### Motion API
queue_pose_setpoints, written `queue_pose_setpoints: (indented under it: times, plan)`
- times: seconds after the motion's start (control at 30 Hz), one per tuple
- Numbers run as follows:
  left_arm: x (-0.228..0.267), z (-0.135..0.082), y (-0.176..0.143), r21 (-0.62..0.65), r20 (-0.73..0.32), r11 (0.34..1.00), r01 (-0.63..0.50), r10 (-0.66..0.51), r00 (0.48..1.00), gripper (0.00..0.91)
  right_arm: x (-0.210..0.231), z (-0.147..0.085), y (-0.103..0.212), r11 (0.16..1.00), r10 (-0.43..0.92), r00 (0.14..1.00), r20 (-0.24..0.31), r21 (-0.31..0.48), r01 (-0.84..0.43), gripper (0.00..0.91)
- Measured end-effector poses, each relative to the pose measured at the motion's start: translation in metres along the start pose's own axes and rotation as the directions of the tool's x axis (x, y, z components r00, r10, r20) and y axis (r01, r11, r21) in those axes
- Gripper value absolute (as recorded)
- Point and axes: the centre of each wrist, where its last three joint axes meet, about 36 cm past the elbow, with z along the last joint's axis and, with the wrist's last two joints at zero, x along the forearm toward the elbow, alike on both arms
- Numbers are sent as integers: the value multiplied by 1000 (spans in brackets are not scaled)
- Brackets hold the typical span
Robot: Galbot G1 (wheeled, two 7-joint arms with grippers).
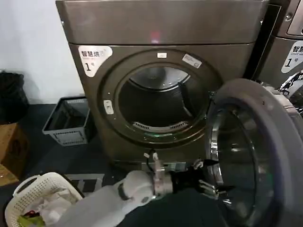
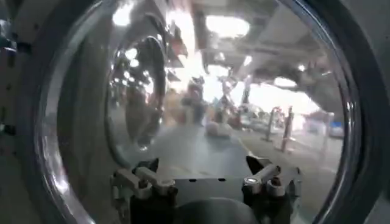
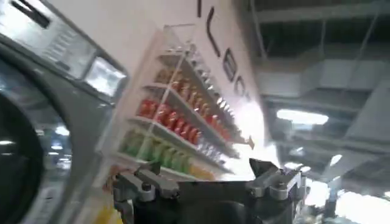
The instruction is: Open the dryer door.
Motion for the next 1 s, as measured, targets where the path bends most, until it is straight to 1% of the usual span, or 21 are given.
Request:
queue_pose_setpoints:
  times: [0.1, 0.23, 0.53, 0.87, 1.0]
  plan:
    - [-14, -1, 4, 1, 5, 1000, -10, 10, 1000, 907, 3, -6, -11, 999, 26, 1000, 12, 27, -26, 907]
    - [-34, -3, 10, -3, 5, 1000, -19, 19, 1000, 907, 6, -12, -20, 998, 39, 999, 32, 42, -41, 907]
    - [-83, -16, 15, -21, 26, 999, -36, 36, 999, 907, 14, -22, -32, 995, 64, 997, 45, 67, -67, 907]
    - [-127, -21, 13, -28, 41, 998, -55, 56, 998, 907, 19, -36, -48, 991, 81, 995, 64, 99, -87, 907]
    - [-141, -19, 13, -28, 44, 998, -50, 52, 998, 907, 21, -39, -54, 989, 89, 994, 65, 109, -96, 907]
